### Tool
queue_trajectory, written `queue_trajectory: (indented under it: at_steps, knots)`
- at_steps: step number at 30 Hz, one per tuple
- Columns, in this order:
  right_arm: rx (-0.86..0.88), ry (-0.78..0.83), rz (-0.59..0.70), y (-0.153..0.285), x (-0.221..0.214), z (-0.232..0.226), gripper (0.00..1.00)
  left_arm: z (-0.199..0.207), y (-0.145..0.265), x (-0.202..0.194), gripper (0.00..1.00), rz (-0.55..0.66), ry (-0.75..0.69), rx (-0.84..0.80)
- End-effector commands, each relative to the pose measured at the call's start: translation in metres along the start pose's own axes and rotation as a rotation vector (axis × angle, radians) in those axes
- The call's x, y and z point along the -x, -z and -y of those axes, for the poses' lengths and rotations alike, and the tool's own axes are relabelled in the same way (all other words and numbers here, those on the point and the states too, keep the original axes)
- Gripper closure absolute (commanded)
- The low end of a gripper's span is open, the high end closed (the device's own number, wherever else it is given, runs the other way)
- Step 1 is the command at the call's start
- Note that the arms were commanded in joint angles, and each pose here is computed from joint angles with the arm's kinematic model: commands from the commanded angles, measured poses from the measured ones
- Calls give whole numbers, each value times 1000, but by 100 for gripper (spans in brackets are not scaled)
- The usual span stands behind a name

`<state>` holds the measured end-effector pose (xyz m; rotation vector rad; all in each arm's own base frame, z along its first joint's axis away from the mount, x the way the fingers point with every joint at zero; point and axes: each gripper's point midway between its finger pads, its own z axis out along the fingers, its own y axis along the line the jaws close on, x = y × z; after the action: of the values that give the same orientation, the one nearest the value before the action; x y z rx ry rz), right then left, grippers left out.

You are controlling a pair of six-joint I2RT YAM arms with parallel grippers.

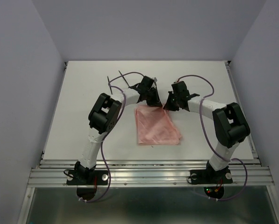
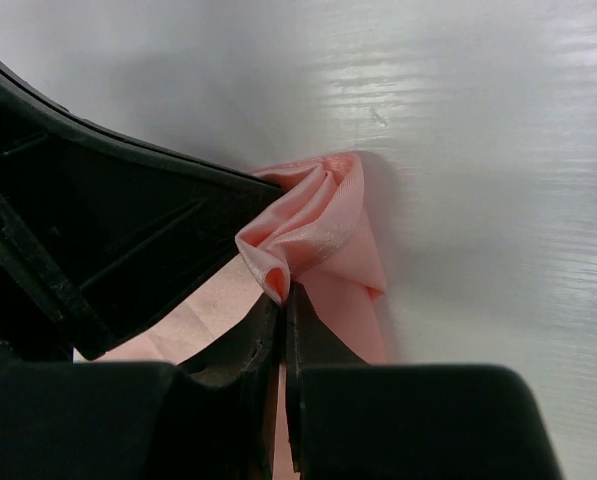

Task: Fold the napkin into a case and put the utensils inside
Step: Fold the 2/3-rectangle-folded napkin at the center of the board.

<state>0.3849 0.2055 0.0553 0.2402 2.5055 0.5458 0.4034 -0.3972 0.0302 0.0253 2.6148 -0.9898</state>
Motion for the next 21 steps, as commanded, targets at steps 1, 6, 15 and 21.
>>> queue_trajectory:
  at_steps: [1,6,15,21]
  knots:
    - [47,-16,44,-6,14,-28,99,-1,0,-2,90,1,-7,-1]
    - [32,-38,29,-20,7,-35,100,-2,-1,-3,90,-1,-5,-1]
    - [12,-84,33,-33,10,-43,99,-4,0,-6,90,-5,-8,-5]
    - [-20,-98,23,-42,7,-37,99,-4,3,-8,90,-2,-9,-6]
